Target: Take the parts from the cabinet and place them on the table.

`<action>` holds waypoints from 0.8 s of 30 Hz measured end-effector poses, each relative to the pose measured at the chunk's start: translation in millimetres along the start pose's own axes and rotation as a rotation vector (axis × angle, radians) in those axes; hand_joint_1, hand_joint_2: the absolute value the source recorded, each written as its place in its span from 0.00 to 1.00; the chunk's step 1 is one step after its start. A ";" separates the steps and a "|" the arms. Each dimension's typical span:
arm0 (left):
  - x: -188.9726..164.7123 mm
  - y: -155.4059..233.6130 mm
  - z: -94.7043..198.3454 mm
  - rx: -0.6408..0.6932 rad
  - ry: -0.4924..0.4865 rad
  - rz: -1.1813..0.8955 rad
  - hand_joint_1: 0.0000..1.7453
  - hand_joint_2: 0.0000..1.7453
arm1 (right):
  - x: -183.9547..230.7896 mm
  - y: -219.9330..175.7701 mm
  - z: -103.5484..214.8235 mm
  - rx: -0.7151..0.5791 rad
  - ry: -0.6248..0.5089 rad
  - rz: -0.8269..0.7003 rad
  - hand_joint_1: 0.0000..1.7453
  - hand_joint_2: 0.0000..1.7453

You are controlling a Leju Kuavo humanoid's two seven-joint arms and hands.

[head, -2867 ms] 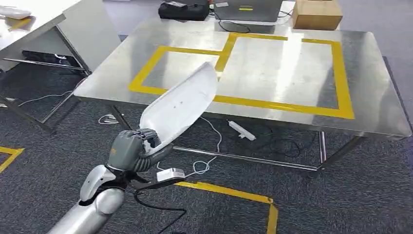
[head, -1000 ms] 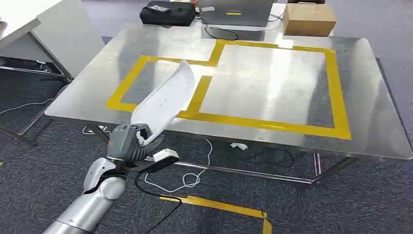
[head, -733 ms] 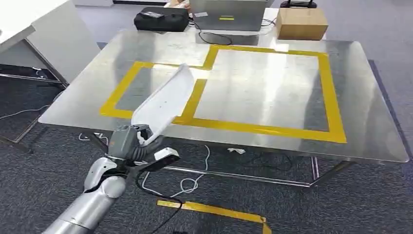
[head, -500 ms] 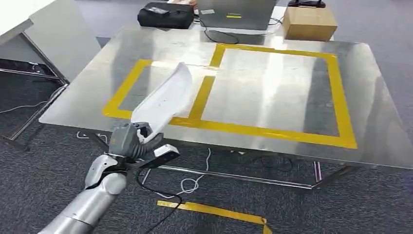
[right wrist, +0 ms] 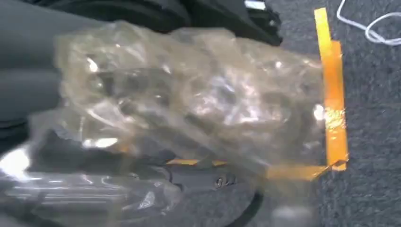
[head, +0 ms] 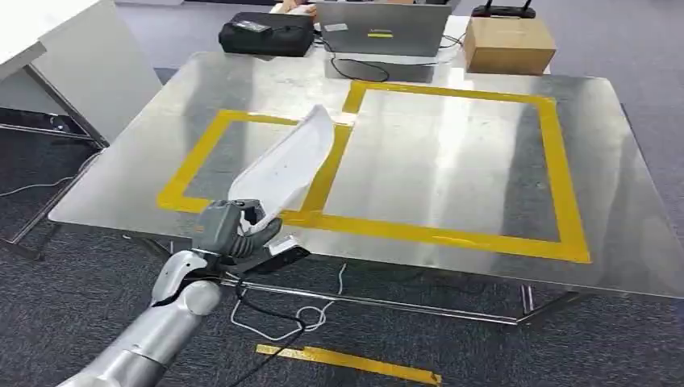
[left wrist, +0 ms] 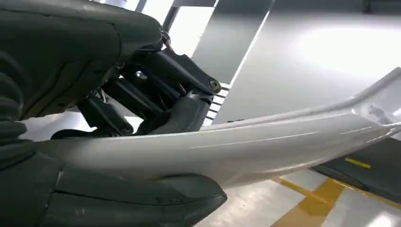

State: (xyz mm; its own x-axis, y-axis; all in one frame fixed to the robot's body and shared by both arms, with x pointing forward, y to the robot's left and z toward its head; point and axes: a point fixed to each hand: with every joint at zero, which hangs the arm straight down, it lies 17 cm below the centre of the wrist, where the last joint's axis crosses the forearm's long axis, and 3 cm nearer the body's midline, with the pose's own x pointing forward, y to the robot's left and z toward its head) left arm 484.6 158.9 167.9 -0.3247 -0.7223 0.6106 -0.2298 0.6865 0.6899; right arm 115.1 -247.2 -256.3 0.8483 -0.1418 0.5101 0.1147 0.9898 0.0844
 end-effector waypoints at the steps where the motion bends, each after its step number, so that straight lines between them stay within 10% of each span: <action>1: 1.1 0.9 -2.2 0.002 -0.003 0.000 1.00 1.00 | 0.0 0.1 0.1 0.001 -0.001 0.001 0.00 0.00; 24: 0.6 -39.3 -14.4 -0.109 0.006 -0.046 1.00 1.00 | 1.7 2.3 -1.4 0.020 0.006 0.047 0.00 0.00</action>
State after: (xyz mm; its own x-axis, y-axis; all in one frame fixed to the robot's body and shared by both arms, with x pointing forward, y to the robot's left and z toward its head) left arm 506.7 130.3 146.7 -0.3107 -0.7539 0.5789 -0.1432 0.6392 0.7555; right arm 117.5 -245.1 -256.5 0.8558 -0.0953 0.5084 0.0647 0.9949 0.0775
